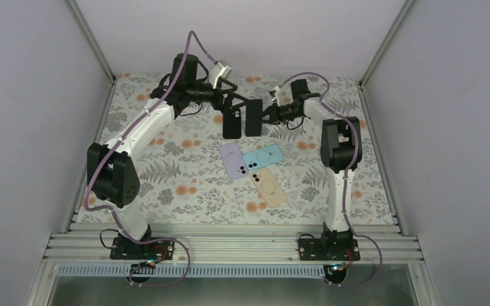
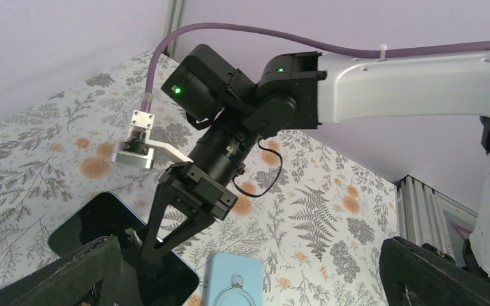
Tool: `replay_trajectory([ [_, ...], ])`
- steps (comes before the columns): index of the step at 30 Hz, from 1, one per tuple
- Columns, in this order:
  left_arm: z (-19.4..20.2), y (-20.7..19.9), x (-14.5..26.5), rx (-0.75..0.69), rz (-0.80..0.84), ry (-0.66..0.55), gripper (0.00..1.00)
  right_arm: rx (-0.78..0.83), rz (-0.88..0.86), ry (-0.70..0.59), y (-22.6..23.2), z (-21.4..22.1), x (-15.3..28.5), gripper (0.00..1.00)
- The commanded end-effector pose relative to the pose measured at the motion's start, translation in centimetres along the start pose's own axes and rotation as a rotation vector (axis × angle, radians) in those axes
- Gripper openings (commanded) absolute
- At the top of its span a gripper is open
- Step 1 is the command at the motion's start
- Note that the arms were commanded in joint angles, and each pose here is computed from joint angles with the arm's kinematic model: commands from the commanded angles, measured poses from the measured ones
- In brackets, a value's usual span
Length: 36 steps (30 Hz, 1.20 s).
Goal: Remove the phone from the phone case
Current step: Place the phone at the center of the board.
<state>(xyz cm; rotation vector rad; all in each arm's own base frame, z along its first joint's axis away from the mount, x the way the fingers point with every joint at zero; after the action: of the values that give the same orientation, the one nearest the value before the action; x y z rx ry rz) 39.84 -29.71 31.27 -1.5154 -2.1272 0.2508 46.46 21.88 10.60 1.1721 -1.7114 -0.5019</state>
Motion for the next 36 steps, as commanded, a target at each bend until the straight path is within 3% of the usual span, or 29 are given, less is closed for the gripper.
replay_trajectory([
  [1,-0.3,-0.1,0.0,-0.022,-0.008,-0.010,1.00,-0.023,-0.049,-0.025,-0.5,-1.5,0.3,0.04],
  [15,1.0,1.3,-0.9,0.010,-0.028,0.013,1.00,-0.168,-0.114,-0.009,-4.5,-0.9,-1.8,0.06],
  [36,1.4,2.3,-1.5,0.032,-0.040,0.024,1.00,-0.243,-0.135,-0.018,-6.3,-1.1,-2.9,0.12],
])
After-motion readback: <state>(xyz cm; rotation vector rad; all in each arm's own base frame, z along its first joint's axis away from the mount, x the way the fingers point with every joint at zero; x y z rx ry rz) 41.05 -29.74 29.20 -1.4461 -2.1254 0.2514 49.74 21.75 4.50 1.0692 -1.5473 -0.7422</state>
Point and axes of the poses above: each gripper's point midway between its finger pads, its own x axis back along the fingers, its own y axis along the line the jaws close on, z = x × y, the point moved 1 cm from there along x, back along the fingers, and after that the axes turned 5 degrees about x, right-handed, at the moved point
